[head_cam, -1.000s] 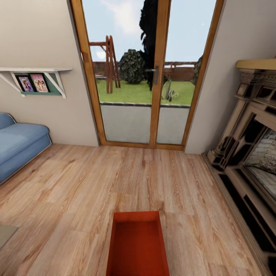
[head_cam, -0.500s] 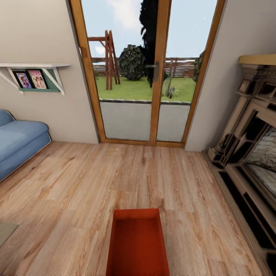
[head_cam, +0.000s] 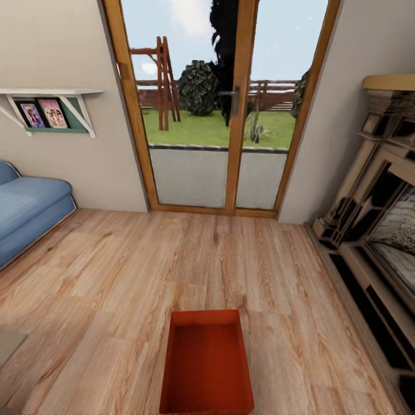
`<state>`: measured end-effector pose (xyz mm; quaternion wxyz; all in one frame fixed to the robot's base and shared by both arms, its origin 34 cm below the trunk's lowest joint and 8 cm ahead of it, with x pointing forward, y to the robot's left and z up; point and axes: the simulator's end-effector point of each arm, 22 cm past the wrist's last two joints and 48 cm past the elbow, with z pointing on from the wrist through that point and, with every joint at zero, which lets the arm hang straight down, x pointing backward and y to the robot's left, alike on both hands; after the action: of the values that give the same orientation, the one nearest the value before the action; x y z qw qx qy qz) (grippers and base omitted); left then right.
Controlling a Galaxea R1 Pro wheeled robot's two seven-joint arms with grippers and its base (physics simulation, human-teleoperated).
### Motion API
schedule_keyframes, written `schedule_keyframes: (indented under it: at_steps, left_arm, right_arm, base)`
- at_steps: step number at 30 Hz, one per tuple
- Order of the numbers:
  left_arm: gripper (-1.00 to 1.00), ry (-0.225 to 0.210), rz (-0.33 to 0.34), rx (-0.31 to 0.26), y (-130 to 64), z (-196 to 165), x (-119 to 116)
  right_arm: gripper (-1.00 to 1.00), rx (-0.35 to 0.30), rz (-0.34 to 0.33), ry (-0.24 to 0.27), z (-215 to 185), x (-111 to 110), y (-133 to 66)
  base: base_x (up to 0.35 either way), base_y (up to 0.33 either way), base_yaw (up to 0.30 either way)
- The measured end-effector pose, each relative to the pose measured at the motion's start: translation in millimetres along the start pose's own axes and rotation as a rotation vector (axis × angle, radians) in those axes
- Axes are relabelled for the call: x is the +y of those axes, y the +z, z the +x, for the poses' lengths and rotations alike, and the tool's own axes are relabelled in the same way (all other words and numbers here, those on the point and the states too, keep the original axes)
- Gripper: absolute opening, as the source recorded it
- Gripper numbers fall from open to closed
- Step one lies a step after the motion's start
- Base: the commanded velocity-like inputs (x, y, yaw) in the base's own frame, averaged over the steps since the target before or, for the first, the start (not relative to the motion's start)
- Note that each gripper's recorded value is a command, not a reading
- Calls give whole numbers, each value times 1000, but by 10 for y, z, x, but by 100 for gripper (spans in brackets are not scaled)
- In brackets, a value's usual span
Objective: Move the two storage containers from the living room to the garage. In the garage, place one container on the floor and stack the other container on top of it (either order is fine).
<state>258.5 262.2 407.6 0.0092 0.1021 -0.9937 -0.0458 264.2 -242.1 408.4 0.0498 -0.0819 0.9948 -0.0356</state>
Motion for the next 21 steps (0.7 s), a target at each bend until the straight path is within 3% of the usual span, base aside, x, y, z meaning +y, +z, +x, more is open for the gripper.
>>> schedule_keyframes:
  at_steps: [21]
  left_arm:
    - [100,3,-8,32,42,125,34]
  right_arm:
    - [100,36,-7,-3,142,28,25]
  base:
    - [0,0,0]
